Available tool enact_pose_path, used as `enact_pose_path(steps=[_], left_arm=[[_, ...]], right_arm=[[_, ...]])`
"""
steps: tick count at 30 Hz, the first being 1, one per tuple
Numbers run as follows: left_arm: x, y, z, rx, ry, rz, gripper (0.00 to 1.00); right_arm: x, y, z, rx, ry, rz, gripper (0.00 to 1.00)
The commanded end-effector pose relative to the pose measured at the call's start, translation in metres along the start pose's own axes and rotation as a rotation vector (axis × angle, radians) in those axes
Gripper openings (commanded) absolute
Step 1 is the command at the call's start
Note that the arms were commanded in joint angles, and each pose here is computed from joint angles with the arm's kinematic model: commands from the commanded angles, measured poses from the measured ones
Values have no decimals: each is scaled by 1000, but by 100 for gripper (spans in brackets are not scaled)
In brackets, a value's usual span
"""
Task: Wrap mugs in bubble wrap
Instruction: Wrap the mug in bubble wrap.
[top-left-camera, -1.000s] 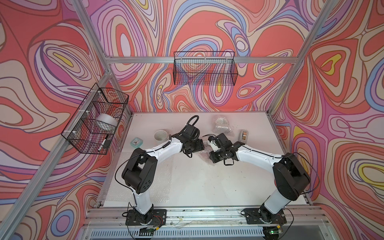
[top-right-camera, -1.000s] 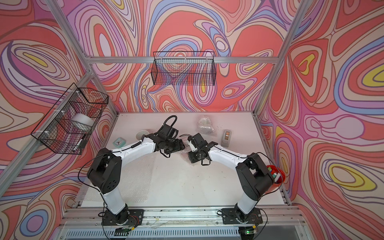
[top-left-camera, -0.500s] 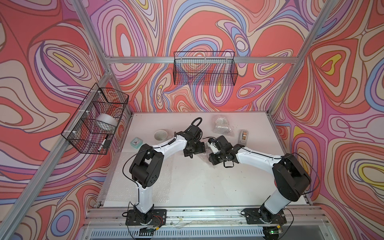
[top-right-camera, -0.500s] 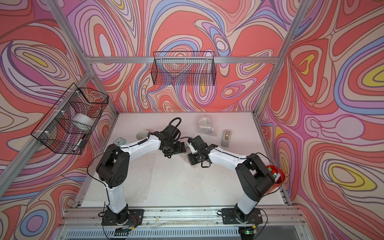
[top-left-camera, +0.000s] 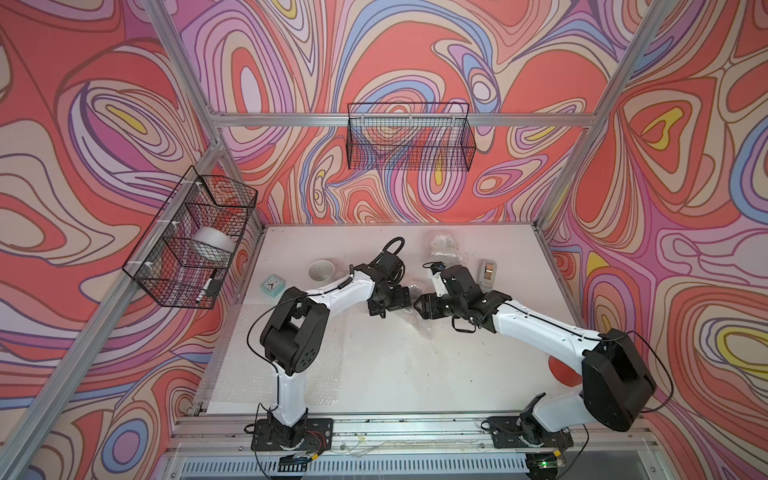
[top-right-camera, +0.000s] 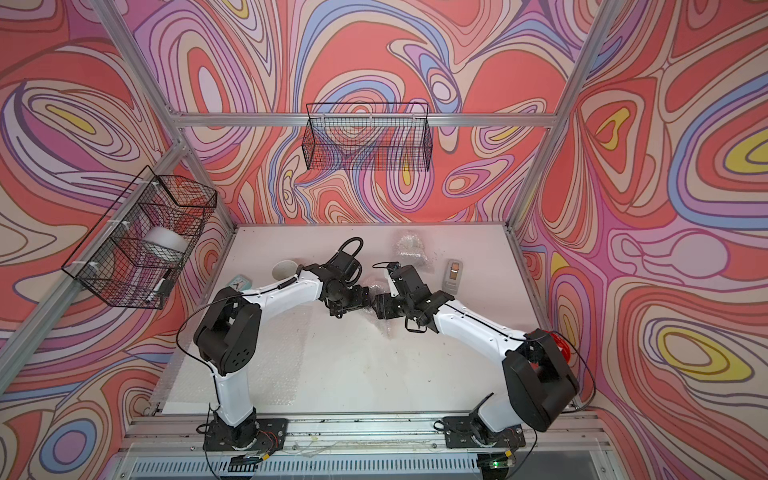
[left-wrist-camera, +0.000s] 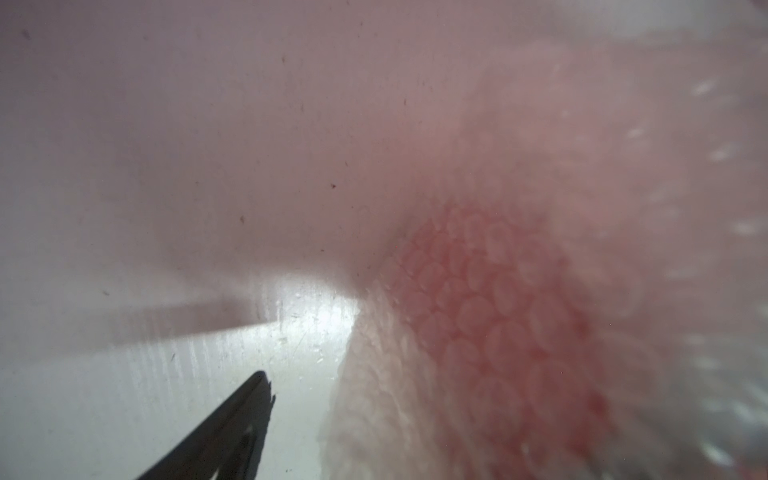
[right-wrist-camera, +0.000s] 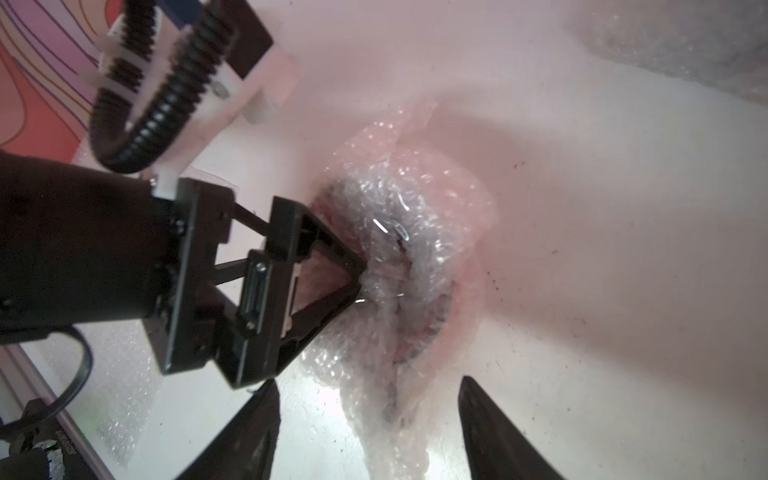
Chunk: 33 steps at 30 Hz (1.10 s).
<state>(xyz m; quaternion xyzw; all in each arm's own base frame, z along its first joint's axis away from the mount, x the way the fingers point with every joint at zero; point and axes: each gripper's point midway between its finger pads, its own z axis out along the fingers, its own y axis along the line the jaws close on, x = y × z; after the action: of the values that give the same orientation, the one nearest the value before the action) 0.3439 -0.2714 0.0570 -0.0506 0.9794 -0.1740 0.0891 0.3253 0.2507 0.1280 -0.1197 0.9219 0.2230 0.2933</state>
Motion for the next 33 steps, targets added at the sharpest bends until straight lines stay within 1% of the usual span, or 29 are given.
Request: enact_pose_path(steps=[1, 7, 11, 14, 17, 20, 22, 25, 26, 27, 29, 30, 31, 33], left_arm=[[26, 16, 9, -88, 96, -2, 90], [21, 9, 5, -69, 85, -2, 90], [14, 2, -1, -55, 62, 0, 89], [1, -8, -17, -20, 10, 2, 89], [-15, -21, -39, 38, -56, 3, 88], [-25, -30, -63, 95, -116, 17, 91], [-27, -32, -76, 120, -142, 25, 93], [-22, -26, -90, 145, -167, 21, 94], [-19, -21, -94, 143, -176, 19, 91], [-15, -16, -96, 137, -181, 17, 86], [-7, -7, -99, 131, -182, 14, 70], [-4, -6, -98, 141, -178, 18, 65], [0, -7, -96, 160, -169, 28, 61], [4, -12, -91, 201, -148, 47, 60]], right_arm=[[-7, -5, 13, 32, 15, 34, 68], [-6, -9, 36, 53, 58, 38, 67], [6, -17, 47, 79, 108, 44, 64], [19, -23, 53, 97, 147, 48, 62], [26, -28, 55, 117, 163, 54, 60], [25, -29, 56, 122, 166, 57, 59], [23, -28, 56, 119, 164, 56, 59], [19, -27, 56, 125, 162, 50, 59], [17, -26, 56, 123, 161, 45, 59], [16, -26, 57, 124, 161, 44, 59], [15, -25, 57, 120, 159, 41, 59], [14, -25, 56, 119, 157, 39, 59], [14, -25, 57, 119, 160, 40, 59], [14, -25, 57, 119, 160, 38, 58]])
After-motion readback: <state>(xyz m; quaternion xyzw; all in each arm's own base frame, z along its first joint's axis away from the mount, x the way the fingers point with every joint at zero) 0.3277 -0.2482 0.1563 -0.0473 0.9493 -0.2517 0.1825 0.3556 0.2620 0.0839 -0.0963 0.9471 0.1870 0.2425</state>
